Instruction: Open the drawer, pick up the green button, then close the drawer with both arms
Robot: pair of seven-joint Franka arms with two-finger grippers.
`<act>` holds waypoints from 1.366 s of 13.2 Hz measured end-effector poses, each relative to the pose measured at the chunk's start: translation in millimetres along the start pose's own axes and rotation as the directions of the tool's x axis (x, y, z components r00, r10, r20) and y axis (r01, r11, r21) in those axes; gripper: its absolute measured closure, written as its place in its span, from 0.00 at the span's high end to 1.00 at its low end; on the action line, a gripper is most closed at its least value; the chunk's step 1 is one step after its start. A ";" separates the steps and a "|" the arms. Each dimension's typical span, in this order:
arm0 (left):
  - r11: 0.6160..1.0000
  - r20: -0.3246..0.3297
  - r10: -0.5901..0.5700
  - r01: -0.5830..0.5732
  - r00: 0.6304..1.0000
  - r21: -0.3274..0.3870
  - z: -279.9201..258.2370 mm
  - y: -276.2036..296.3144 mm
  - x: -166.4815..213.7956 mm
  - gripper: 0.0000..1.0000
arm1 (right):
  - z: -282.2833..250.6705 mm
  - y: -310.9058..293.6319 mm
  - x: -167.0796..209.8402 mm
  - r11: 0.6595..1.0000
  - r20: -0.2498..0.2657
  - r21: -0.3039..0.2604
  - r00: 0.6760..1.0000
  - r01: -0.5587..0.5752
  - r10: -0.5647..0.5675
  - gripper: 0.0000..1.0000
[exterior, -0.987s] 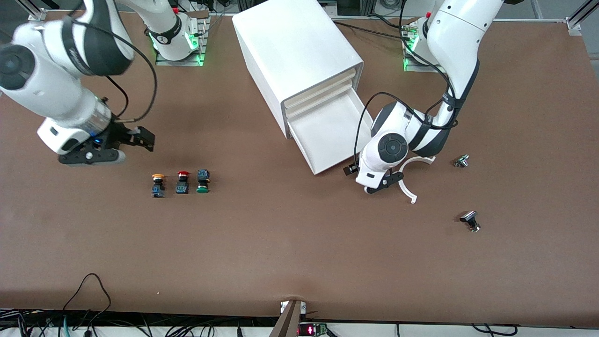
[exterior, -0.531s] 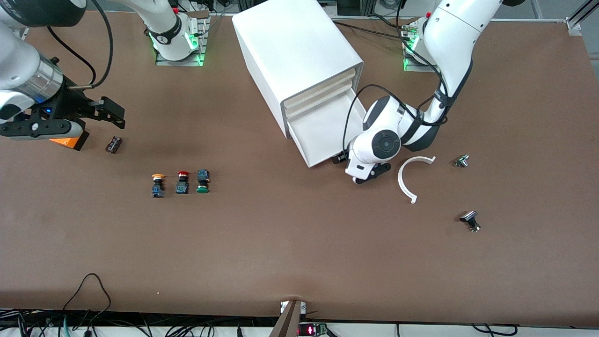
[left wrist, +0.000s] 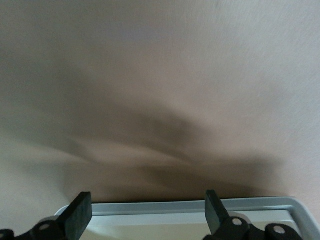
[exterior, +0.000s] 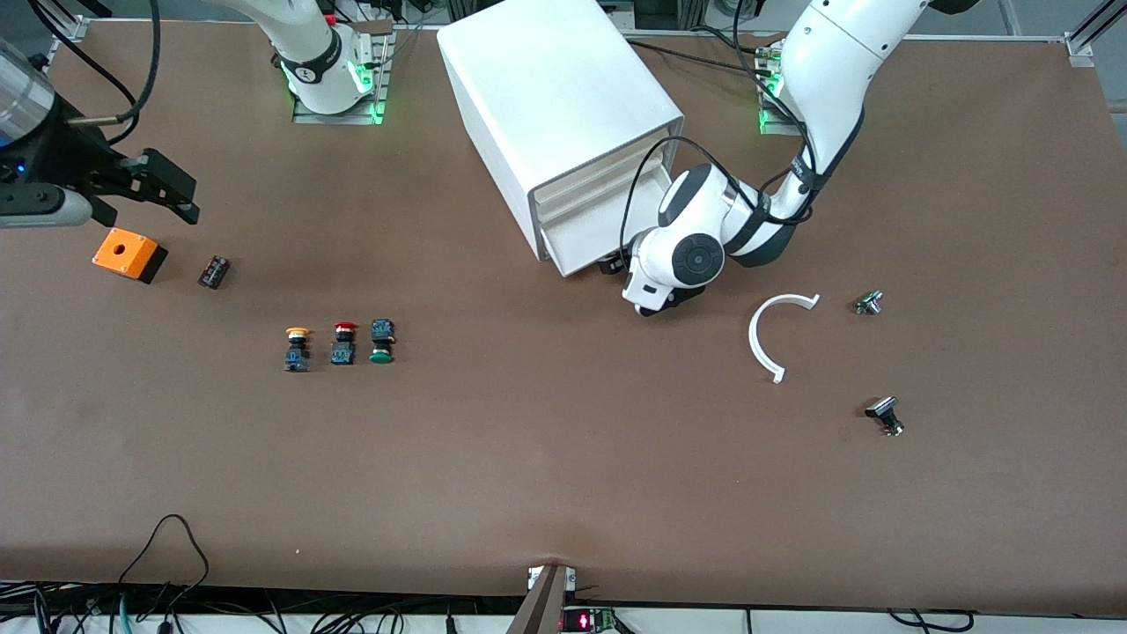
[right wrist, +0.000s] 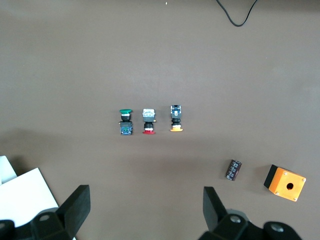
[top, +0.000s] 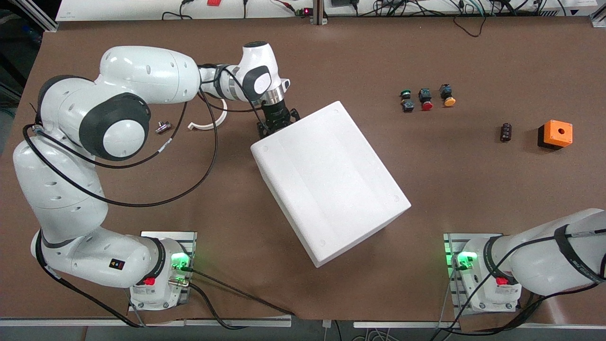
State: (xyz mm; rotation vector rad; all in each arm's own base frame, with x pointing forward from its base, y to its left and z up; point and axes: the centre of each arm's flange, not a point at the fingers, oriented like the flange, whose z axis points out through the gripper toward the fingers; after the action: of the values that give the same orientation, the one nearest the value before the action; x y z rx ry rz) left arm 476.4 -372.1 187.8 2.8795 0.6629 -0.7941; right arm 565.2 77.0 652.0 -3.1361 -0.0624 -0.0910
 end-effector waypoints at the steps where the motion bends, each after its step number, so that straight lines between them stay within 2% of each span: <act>1: 1.000 0.028 0.008 -0.008 1.000 -0.004 8.3 1.1 -1.6 1.00 | -1.9 0.2 -1.1 1.000 0.006 -0.001 1.000 0.000 0.000 1.00; 4: 0.999 0.089 0.033 -0.033 0.996 -0.007 29.6 5.1 -8.5 1.00 | -8.9 0.5 -5.9 1.000 0.032 -0.003 0.999 0.000 0.001 1.00; 7: 0.999 0.111 0.037 -0.036 0.993 -0.010 35.7 8.7 -15.6 1.00 | -25.2 3.0 -8.9 1.000 0.022 -0.003 1.000 -0.005 0.005 1.00; 11: 0.998 0.159 0.053 -0.058 0.986 0.029 41.3 9.0 -30.4 1.00 | -15.0 22.8 -1.9 0.999 0.038 -0.011 0.998 -0.047 0.047 1.00; 16: 0.997 0.178 0.054 -0.061 0.983 0.036 40.6 9.4 -33.9 1.00 | -10.7 24.8 1.1 0.994 0.049 0.017 0.993 -0.109 0.108 1.00; 18: 0.998 0.184 0.048 -0.053 0.982 0.021 14.3 9.5 -20.6 1.00 | -13.3 17.6 0.4 0.993 0.046 0.027 0.992 -0.116 0.114 1.00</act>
State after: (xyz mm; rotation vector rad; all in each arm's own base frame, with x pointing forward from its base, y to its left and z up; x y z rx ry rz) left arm 457.9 -391.3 185.5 2.7868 0.5601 -1.0521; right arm 565.5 59.3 665.2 -3.1040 0.1160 -0.0192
